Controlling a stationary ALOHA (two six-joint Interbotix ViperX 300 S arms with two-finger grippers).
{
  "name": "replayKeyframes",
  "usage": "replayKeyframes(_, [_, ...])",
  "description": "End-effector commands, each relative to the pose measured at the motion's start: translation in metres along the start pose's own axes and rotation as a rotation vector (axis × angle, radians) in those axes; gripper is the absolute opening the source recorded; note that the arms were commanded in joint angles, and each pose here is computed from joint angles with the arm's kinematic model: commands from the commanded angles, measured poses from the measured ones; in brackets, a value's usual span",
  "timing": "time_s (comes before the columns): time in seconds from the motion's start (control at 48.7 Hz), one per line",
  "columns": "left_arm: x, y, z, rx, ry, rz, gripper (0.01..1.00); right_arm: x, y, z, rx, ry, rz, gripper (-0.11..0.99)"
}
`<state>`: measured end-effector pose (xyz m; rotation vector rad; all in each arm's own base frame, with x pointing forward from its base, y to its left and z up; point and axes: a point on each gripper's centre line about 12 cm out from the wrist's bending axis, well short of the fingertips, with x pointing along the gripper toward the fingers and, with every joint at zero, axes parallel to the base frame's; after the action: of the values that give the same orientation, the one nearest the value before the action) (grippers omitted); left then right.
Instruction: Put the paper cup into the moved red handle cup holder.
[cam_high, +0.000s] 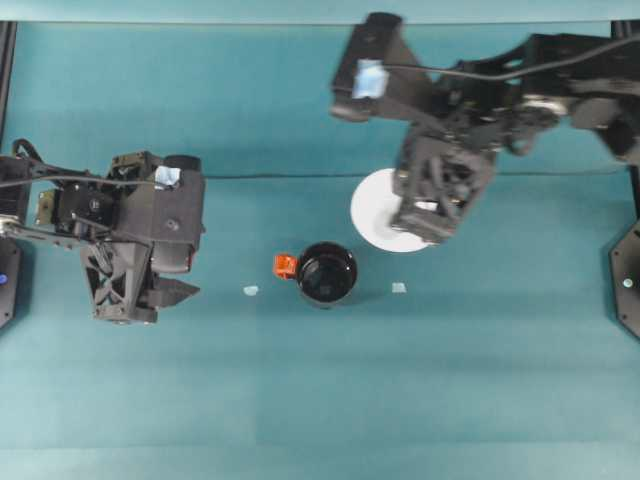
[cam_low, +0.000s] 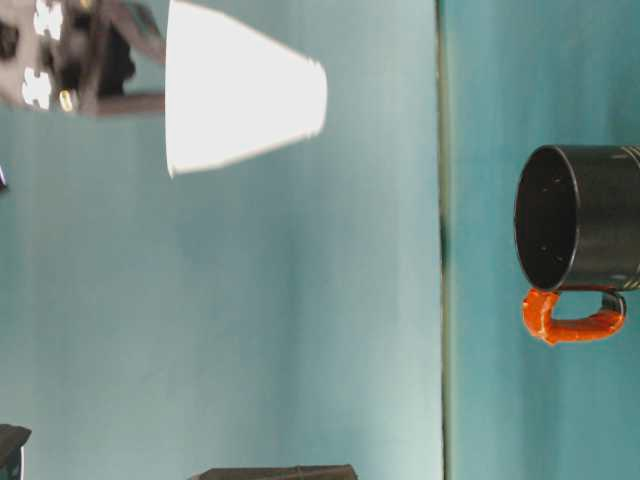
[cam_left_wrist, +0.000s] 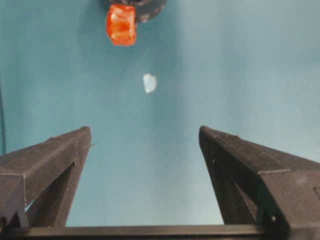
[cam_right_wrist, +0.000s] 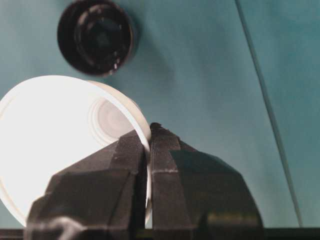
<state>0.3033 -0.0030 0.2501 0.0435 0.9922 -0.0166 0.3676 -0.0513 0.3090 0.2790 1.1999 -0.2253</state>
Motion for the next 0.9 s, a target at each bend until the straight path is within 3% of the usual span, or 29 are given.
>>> replayKeyframes(0.0, [-0.006, 0.0003, 0.005, -0.016, -0.029, 0.002, 0.948, -0.01, 0.0055, 0.014, -0.011, -0.046, 0.011, -0.11])
replayKeyframes(0.144, [-0.006, 0.0007, 0.003, -0.042, -0.026, 0.002, 0.948, -0.005, 0.0082, 0.029, -0.014, -0.061, 0.013, -0.11])
replayKeyframes(0.308, [-0.007, 0.0003, 0.002, -0.044, -0.028, 0.001, 0.948, 0.012, 0.0138, 0.033, -0.023, -0.054, 0.016, -0.11])
replayKeyframes(0.472, [-0.006, 0.0002, 0.001, -0.044, -0.026, 0.001, 0.948, 0.043, 0.0269, 0.035, -0.049, -0.026, 0.022, -0.11])
replayKeyframes(0.657, [-0.004, 0.0004, -0.002, -0.049, -0.015, 0.001, 0.948, 0.076, 0.0355, 0.035, -0.066, 0.012, 0.02, -0.11])
replayKeyframes(0.882, [-0.004, 0.0005, -0.003, -0.048, -0.012, 0.002, 0.948, 0.113, 0.0343, 0.024, -0.069, 0.043, 0.012, -0.11])
